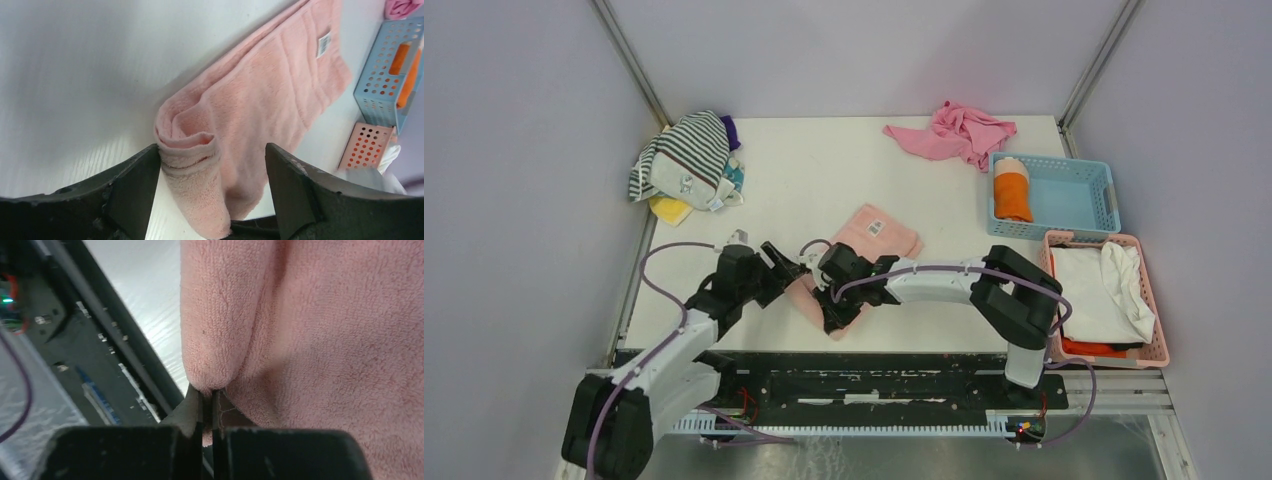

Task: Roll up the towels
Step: Roll the towel at the center of the board.

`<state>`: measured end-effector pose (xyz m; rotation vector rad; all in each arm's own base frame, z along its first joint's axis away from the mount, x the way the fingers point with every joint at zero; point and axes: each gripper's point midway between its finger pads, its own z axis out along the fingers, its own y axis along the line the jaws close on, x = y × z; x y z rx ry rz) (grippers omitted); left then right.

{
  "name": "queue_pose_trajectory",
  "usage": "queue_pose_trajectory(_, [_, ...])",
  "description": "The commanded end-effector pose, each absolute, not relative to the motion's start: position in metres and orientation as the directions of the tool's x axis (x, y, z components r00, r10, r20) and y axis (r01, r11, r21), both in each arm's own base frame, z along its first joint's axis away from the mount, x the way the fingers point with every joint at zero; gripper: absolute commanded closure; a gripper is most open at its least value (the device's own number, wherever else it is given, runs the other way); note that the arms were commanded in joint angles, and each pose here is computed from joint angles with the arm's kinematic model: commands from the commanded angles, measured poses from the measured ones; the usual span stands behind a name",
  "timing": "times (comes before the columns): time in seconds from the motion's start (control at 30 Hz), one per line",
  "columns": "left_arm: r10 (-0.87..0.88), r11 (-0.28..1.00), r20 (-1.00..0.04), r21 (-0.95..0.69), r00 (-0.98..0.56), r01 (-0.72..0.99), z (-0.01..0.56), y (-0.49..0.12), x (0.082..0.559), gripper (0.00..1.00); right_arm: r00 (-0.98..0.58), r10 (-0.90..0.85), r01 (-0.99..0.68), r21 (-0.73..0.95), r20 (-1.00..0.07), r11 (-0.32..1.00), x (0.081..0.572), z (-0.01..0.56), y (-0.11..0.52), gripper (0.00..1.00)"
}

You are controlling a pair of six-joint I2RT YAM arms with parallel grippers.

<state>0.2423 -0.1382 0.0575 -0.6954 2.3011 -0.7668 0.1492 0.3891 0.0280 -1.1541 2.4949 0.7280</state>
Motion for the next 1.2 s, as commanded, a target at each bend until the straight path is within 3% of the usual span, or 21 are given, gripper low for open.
queue_pose_trajectory(0.0, [-0.663, 0.695, -0.381, -0.632, -0.644, -0.342, 0.066, -0.121, 0.223, 0.17, -0.761, -0.476, -0.631, 0.67, -0.44, 0.39, 0.134, 0.071, 0.415, 1.0])
queue_pose_trajectory(0.27, [-0.672, 0.663, -0.34, -0.672, -0.658, -0.33, 0.067, -0.125, 0.207, 0.17, -0.927, -0.307, -0.313, 0.895, -0.216, 0.316, 0.15, 0.064, 0.408, 0.99])
queue_pose_trajectory(0.7, [-0.647, 0.652, -0.313, -0.7, -0.696, -0.291, 0.067, -0.152, 0.248, 0.17, -0.976, -0.218, -0.104, 0.92, -0.02, 0.379, 0.167, 0.015, 0.379, 0.99])
queue_pose_trajectory(0.9, [-0.627, 0.7, -0.314, -0.629, -0.713, -0.338, 0.038, -0.148, 0.255, 0.31, -0.968, -0.24, -0.172, 0.876, -0.067, 0.45, 0.171, 0.01, 0.372, 0.95])
queue_pose_trajectory(1.03, [-0.621, 0.719, -0.303, -0.589, -0.723, -0.37, 0.017, -0.145, 0.25, 0.43, -0.947, -0.28, -0.288, 0.807, -0.159, 0.515, 0.173, 0.018, 0.361, 0.81])
queue_pose_trajectory(1.17, [-0.604, 0.742, -0.295, -0.548, -0.74, -0.387, 0.003, -0.145, 0.246, 0.47, -0.891, -0.351, -0.449, 0.675, -0.289, 0.586, 0.172, 0.033, 0.352, 0.67])
